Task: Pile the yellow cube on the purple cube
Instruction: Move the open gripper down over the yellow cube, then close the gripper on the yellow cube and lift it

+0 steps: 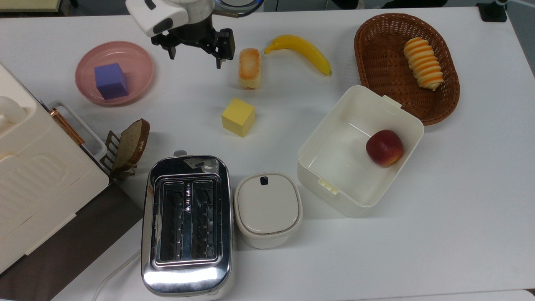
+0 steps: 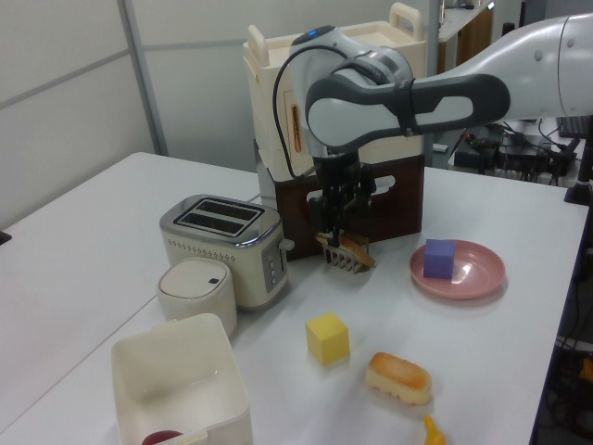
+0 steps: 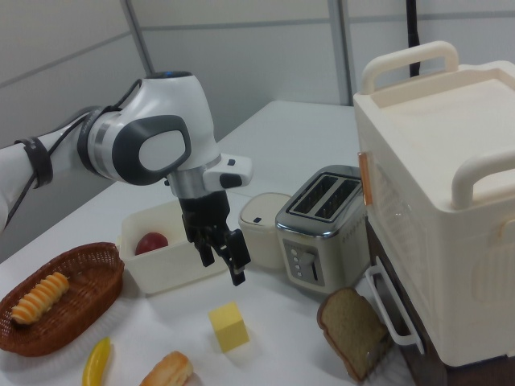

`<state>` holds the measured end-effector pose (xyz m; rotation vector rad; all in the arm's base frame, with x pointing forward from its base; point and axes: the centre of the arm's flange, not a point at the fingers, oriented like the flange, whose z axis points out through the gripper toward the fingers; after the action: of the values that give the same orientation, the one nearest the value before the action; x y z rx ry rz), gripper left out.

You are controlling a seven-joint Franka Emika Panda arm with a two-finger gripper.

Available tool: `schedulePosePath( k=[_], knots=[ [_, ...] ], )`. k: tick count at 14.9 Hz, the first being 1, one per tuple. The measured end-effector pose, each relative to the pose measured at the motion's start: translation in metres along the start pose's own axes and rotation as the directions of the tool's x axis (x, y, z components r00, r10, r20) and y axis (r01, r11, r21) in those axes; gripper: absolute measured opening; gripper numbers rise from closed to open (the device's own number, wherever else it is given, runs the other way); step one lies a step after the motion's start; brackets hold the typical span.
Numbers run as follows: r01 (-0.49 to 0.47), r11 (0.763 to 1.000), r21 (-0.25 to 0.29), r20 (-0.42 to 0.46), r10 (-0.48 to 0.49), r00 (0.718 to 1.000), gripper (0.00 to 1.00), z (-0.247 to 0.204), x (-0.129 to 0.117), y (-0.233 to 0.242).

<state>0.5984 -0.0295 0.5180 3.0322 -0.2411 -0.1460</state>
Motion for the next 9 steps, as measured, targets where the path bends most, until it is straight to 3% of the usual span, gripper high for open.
schedulePosePath(
  k=[3,6,9],
  knots=[
    [-0.032,0.999,0.005,0.038,0.032,0.999,1.0,0.019,0.001,-0.018],
    [-0.154,0.987,0.046,0.148,0.146,0.978,1.0,0.069,0.009,-0.041],
    [-0.226,0.973,0.056,0.164,0.214,0.963,1.0,0.113,0.026,-0.055]
  ],
)
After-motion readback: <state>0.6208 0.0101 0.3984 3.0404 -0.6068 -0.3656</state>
